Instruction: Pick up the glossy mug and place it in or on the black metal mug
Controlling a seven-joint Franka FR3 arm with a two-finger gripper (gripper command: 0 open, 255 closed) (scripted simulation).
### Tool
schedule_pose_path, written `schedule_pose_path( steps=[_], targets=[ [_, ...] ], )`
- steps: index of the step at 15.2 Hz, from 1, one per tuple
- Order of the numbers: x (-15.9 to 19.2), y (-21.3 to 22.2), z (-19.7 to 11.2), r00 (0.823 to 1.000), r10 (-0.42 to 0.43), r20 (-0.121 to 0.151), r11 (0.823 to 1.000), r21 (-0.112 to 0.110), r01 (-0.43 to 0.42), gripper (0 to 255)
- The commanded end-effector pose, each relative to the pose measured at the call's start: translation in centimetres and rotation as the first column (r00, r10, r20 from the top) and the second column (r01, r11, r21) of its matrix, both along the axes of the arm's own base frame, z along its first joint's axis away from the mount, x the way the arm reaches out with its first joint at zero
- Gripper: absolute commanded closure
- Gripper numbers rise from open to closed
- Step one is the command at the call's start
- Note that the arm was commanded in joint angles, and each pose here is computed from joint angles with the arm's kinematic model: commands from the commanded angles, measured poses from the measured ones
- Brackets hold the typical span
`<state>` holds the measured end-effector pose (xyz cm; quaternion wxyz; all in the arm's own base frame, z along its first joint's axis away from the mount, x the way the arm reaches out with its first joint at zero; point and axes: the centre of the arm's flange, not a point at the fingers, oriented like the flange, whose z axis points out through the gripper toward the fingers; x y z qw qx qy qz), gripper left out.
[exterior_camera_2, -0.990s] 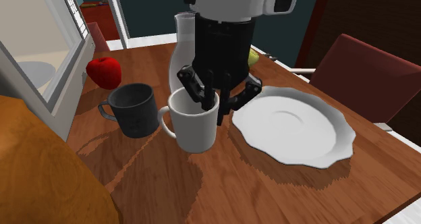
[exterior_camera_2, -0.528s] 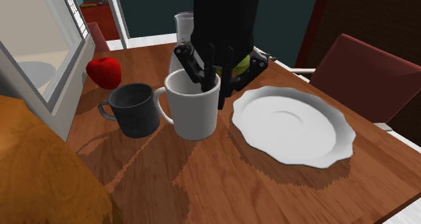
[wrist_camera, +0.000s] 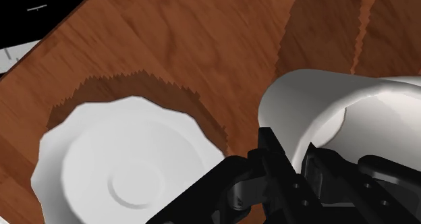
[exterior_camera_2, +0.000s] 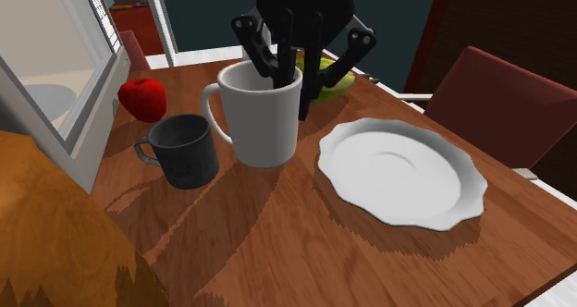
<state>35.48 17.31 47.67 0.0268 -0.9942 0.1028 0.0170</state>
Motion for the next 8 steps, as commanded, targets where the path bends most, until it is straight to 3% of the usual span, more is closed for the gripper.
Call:
schedule_pose_path(
  steps=[1,8],
  targets=[
    [0.0,0.0,1.0,1.0,0.0,0.0,1.0,0.0,0.0,255],
    [0.0,0.0,4.4,1.0,0.0,0.0,1.0,0.0,0.0,255]
  ],
)
